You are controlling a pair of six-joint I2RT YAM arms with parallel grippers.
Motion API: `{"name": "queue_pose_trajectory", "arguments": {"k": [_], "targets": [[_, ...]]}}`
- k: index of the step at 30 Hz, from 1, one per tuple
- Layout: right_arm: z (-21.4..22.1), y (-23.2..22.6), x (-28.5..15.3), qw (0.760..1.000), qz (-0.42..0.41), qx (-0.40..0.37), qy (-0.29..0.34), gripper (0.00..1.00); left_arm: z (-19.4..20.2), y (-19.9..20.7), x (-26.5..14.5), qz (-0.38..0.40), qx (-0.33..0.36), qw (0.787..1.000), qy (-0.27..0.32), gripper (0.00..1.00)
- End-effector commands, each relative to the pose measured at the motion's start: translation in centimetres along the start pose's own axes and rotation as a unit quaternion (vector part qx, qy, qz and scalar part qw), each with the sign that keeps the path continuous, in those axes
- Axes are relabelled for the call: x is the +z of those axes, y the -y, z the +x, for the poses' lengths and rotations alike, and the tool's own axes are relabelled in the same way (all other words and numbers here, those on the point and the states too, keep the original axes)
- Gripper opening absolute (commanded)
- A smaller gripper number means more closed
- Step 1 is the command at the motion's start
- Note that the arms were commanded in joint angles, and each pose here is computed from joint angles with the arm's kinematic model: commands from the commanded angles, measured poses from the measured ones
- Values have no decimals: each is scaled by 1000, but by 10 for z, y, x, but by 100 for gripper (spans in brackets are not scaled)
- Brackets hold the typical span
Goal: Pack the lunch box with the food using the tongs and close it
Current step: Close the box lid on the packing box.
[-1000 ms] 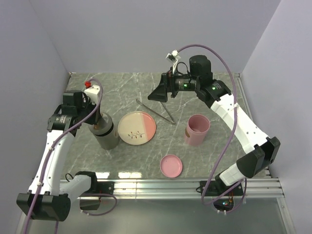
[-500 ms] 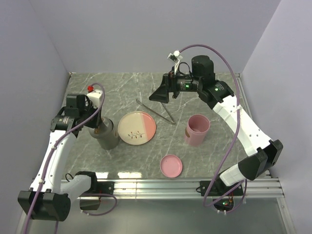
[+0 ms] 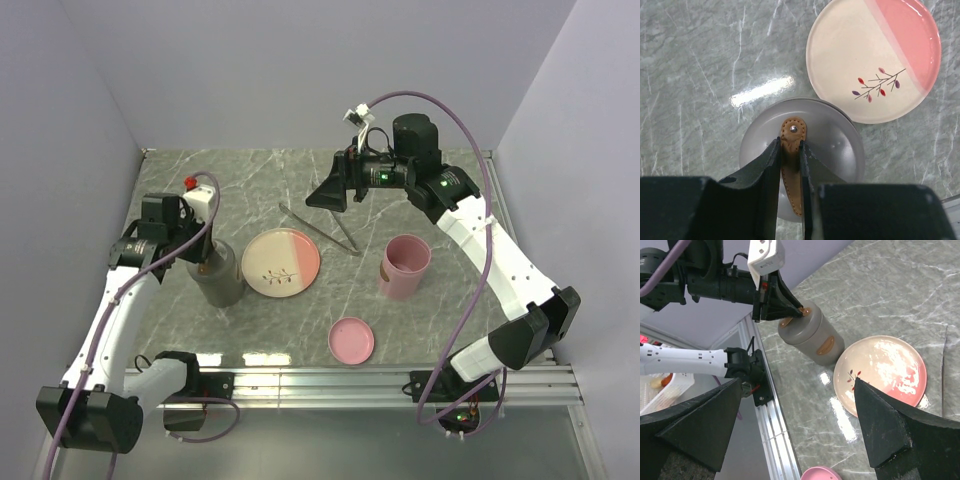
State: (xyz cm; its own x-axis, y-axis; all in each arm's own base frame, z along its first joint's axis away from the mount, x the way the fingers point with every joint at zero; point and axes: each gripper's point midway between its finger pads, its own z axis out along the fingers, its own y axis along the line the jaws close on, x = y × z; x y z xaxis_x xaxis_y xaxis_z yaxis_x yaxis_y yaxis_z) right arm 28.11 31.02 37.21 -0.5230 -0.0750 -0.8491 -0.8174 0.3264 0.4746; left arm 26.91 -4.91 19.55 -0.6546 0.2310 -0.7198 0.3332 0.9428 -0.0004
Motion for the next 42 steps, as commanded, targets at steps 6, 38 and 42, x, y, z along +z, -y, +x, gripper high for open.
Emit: {"name": "queue_pose_trajectory", "arguments": {"k": [6,38,42], "targets": [[-13,-12,-9,1000,-10,-20,20,100,3,2,7,-1,3,1000,0,0],[-11,-6,-5,1000,-5,-14,12,100,32,17,6,48,67,995,-61,36],[-10,-6,-4,1000,-5,-12,10,100,22,18,1,51,68,995,-50,43]]}}
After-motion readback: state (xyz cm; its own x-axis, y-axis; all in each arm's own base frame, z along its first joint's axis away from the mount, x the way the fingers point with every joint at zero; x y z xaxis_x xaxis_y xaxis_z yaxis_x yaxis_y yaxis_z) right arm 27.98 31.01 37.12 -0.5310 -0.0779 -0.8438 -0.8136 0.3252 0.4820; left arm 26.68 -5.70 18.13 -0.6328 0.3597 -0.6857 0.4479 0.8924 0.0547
